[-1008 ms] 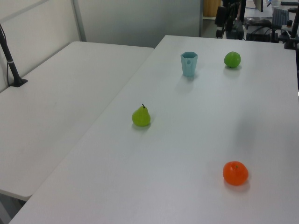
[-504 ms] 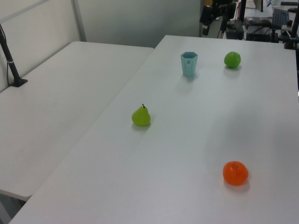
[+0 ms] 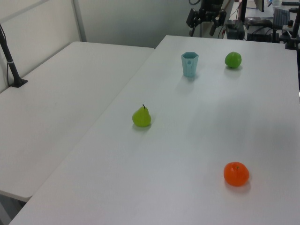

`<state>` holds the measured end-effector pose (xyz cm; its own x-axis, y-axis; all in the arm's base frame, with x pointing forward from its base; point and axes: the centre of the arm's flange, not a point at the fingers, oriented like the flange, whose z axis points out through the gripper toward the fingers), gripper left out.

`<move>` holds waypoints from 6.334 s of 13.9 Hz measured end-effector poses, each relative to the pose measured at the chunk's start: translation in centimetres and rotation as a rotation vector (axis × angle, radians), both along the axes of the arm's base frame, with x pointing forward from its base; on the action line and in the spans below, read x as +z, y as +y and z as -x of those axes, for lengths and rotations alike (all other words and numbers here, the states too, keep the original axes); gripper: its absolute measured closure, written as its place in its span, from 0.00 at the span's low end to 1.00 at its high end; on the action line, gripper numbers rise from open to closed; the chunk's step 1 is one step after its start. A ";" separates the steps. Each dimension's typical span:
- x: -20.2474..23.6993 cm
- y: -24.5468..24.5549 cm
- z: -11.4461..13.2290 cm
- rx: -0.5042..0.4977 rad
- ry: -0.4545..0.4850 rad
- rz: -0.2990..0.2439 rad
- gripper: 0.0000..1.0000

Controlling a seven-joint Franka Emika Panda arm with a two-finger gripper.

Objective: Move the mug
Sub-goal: 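Move the gripper over the tipped light-blue mug and lower it, then close the gripper on the rim of the light-blue mug, then lift the mug and carry it toward the orange, turning it upright, then lower the upright mug onto the table and open the gripper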

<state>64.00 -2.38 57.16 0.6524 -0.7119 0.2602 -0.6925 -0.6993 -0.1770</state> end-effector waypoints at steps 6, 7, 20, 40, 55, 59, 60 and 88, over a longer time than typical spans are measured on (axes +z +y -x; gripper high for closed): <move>-5.6 -3.3 -3.7 -0.105 -0.074 0.025 0.04; -6.8 -3.4 -4.2 -0.112 -0.080 0.030 0.05; -17.1 -7.4 -6.9 -0.167 -0.054 0.079 0.27; -23.7 -10.7 -7.6 -0.171 -0.053 0.141 0.29; -23.3 -10.9 -7.8 -0.145 -0.075 0.178 0.76; -23.0 -10.9 -7.9 -0.134 -0.077 0.193 0.76; -22.3 -10.8 -8.0 -0.133 -0.089 0.193 0.76; -15.2 -1.2 14.6 1.020 0.240 0.157 0.76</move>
